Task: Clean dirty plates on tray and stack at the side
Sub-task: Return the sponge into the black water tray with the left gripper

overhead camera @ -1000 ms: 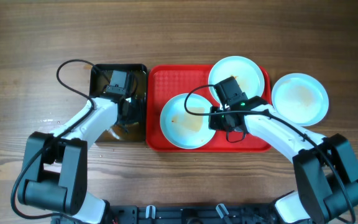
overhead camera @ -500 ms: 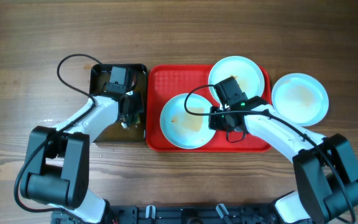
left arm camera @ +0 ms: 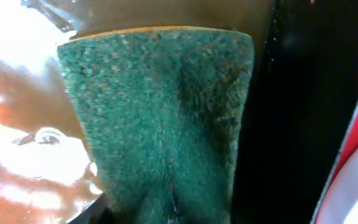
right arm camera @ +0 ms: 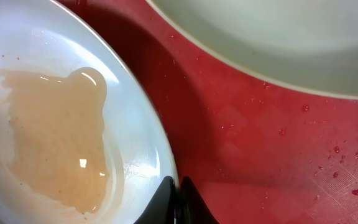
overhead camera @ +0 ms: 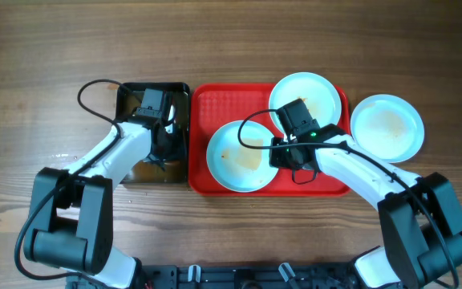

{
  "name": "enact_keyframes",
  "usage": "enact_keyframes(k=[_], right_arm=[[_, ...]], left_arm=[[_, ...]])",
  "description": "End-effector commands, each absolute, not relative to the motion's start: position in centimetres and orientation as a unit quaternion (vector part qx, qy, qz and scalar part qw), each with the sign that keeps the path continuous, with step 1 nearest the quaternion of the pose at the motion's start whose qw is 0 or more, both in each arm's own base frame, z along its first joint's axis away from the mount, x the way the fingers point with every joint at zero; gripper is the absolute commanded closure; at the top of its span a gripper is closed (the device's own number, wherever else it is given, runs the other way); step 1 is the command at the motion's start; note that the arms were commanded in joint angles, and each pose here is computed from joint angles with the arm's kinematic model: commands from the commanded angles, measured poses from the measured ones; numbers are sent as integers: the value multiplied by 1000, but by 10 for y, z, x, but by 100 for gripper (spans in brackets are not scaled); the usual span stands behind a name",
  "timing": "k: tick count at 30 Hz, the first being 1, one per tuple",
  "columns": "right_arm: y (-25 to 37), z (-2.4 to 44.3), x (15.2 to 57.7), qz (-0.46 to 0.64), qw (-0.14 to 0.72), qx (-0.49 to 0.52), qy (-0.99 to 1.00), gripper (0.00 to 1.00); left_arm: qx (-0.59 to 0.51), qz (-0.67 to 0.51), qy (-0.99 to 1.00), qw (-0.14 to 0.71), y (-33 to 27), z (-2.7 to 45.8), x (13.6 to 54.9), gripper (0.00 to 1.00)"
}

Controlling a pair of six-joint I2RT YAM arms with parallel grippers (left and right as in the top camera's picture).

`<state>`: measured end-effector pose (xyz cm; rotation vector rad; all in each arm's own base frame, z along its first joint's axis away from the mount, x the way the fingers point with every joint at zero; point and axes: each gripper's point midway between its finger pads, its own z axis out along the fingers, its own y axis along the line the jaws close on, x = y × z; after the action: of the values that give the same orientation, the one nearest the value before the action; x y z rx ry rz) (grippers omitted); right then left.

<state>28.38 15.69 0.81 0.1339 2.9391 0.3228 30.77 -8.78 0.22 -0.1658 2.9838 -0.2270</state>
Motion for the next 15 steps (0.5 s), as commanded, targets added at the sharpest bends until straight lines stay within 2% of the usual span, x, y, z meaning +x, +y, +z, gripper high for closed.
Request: enact_keyframes(k=[1, 6, 7, 8, 9, 11, 15], right_arm=[[159, 12, 284, 115, 94, 41, 988, 94], [159, 12, 284, 115, 94, 41, 988, 94], [159, 12, 284, 115, 94, 41, 988, 94], [159, 12, 284, 115, 94, 41, 988, 94], [159, 12, 284, 115, 94, 41, 988, 94], [159, 12, 284, 115, 94, 41, 988, 94], [159, 11, 285, 115, 94, 41, 988, 87]], left_arm=[[-55, -59, 994, 80, -82, -1, 310, 96], [-63, 11, 990, 124, -58, 10, 329, 96], [-63, 10, 989, 130, -58, 14, 332, 87], [-64, 9, 989, 133, -58, 17, 332, 69], [-64, 9, 989, 133, -58, 19, 331, 57], [-60, -9, 993, 103, -64, 16, 317, 44], [-57, -44, 996, 58, -76, 13, 298, 42]])
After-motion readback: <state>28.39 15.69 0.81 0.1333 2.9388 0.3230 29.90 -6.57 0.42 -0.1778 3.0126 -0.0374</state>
